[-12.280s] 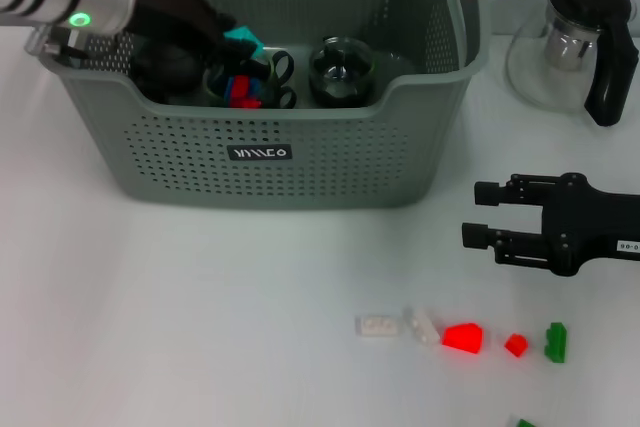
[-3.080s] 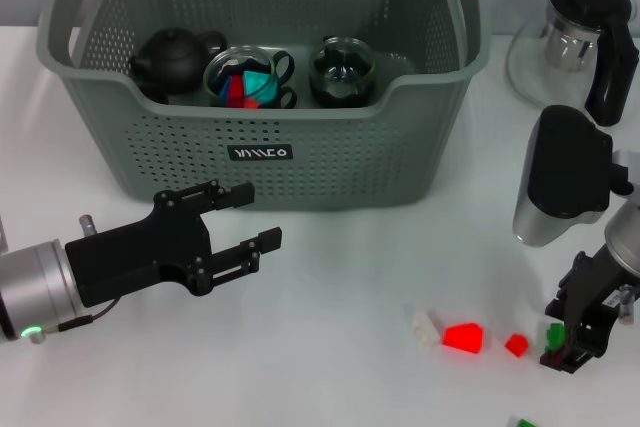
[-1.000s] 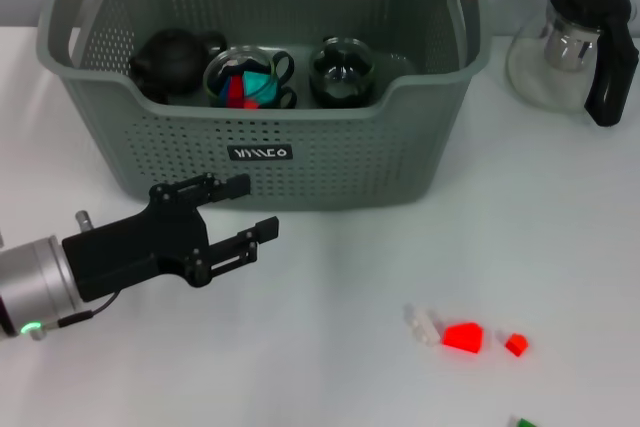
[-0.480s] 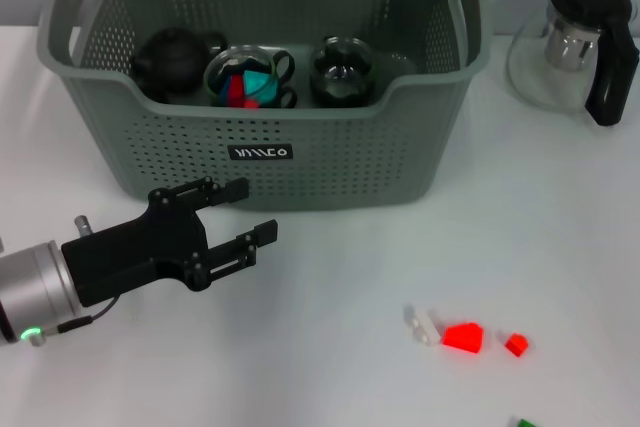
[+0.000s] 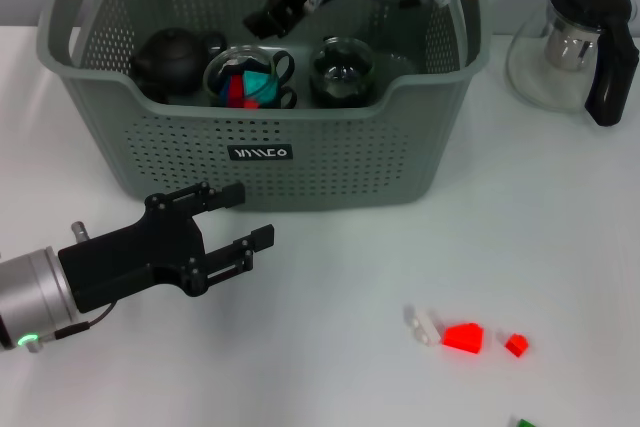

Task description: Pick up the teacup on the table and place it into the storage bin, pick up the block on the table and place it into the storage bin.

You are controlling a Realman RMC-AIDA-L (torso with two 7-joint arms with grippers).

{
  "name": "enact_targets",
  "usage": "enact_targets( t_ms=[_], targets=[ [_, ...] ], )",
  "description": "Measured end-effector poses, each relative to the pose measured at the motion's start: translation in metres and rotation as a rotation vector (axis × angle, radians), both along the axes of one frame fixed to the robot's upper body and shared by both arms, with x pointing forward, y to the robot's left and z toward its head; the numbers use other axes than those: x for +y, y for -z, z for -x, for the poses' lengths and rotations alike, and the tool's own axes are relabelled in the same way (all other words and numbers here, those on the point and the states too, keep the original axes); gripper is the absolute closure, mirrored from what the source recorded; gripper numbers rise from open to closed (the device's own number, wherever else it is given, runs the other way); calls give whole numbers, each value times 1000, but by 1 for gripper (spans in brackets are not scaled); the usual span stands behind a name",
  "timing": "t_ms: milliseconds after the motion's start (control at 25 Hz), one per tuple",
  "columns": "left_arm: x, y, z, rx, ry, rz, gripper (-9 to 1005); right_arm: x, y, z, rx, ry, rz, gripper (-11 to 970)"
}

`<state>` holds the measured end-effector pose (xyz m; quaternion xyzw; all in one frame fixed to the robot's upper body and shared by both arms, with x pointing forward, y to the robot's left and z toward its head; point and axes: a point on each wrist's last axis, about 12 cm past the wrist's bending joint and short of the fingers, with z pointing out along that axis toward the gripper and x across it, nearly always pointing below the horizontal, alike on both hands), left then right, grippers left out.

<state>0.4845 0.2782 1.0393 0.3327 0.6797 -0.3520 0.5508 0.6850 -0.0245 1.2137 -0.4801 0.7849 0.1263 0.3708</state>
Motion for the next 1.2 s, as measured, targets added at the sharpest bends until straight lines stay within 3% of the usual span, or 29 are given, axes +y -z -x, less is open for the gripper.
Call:
enact_targets(
  t_ms=[760,1120,1200],
  targets=[
    [-1,3,1,8,-9,-3,368,10,10,4,-45,-20,-62,536],
    [0,3,1,10,-11,-4,366,2,0,5,-42,-31,-118,490],
    [0,3,2,11,-12,-3,366,1,-5,6,-37,-38,-139,283]
  ],
)
